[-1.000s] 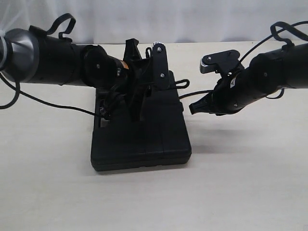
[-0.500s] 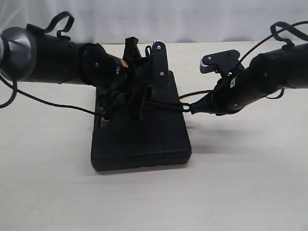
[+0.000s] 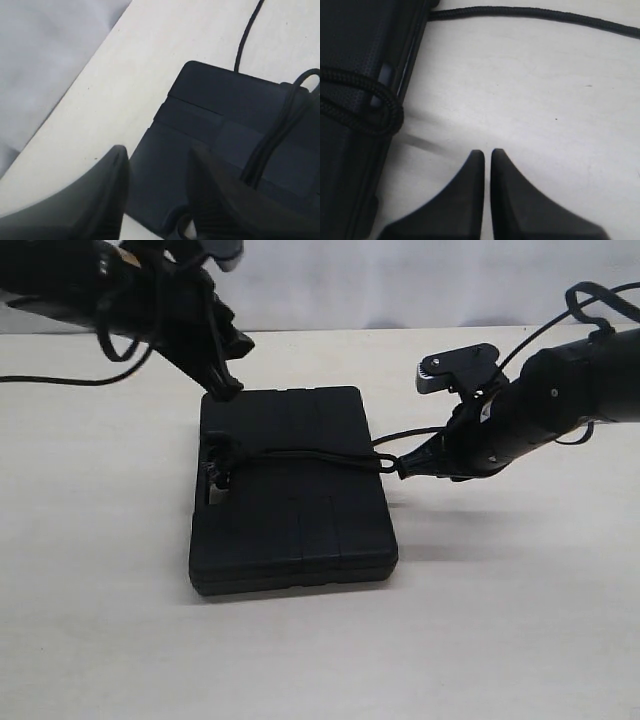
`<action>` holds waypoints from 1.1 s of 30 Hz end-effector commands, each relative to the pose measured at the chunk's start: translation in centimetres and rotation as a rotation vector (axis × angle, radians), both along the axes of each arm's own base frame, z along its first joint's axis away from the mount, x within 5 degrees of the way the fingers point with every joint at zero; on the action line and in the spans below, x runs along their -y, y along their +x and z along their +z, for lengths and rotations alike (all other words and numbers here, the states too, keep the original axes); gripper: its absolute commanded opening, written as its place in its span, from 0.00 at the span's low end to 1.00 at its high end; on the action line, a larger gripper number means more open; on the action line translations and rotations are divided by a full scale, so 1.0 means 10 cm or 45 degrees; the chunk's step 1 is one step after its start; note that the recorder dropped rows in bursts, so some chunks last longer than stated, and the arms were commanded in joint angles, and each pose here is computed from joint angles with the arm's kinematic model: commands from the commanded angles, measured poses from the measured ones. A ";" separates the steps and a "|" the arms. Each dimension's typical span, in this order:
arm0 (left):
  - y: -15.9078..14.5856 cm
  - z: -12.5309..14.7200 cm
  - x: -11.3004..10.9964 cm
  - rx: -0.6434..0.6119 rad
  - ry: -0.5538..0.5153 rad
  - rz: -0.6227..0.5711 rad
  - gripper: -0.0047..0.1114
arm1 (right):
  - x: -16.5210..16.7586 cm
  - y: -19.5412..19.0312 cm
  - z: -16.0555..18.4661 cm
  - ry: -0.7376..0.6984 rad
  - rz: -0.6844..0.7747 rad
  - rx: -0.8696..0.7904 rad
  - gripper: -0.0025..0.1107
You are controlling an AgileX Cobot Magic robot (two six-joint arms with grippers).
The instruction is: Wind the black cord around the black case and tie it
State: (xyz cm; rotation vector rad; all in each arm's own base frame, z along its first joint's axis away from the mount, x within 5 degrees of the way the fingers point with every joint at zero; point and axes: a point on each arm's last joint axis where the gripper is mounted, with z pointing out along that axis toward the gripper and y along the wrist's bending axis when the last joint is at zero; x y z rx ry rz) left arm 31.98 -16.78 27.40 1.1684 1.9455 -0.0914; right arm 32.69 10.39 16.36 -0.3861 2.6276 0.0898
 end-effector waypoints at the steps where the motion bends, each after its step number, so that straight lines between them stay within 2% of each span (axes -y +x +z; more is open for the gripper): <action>1: -0.18 0.26 -0.21 -0.093 -0.077 0.067 0.36 | 0.02 -0.01 0.02 0.003 -0.005 0.003 0.06; 5: -0.35 0.51 -0.32 -0.108 -0.155 0.117 0.32 | 0.02 -0.01 0.02 0.002 -0.005 0.000 0.06; 11: -0.78 0.86 -0.46 -0.098 -0.224 0.098 0.05 | 0.02 -0.01 0.02 0.003 -0.005 0.003 0.06; 12: -0.85 0.92 -0.49 -0.077 -0.257 0.116 0.04 | 0.02 -0.01 0.02 0.003 -0.005 0.003 0.06; 17: -1.22 1.15 -0.69 0.113 -0.503 0.252 0.04 | 0.02 -0.01 0.02 0.005 -0.007 0.002 0.06; 20: -1.52 1.25 -0.84 0.267 -0.611 0.278 0.04 | 0.02 -0.01 0.02 0.005 -0.007 0.002 0.06; 33: -2.88 1.63 -1.41 0.798 -0.920 0.192 0.04 | 0.01 -0.01 0.02 0.034 -0.033 -0.003 0.06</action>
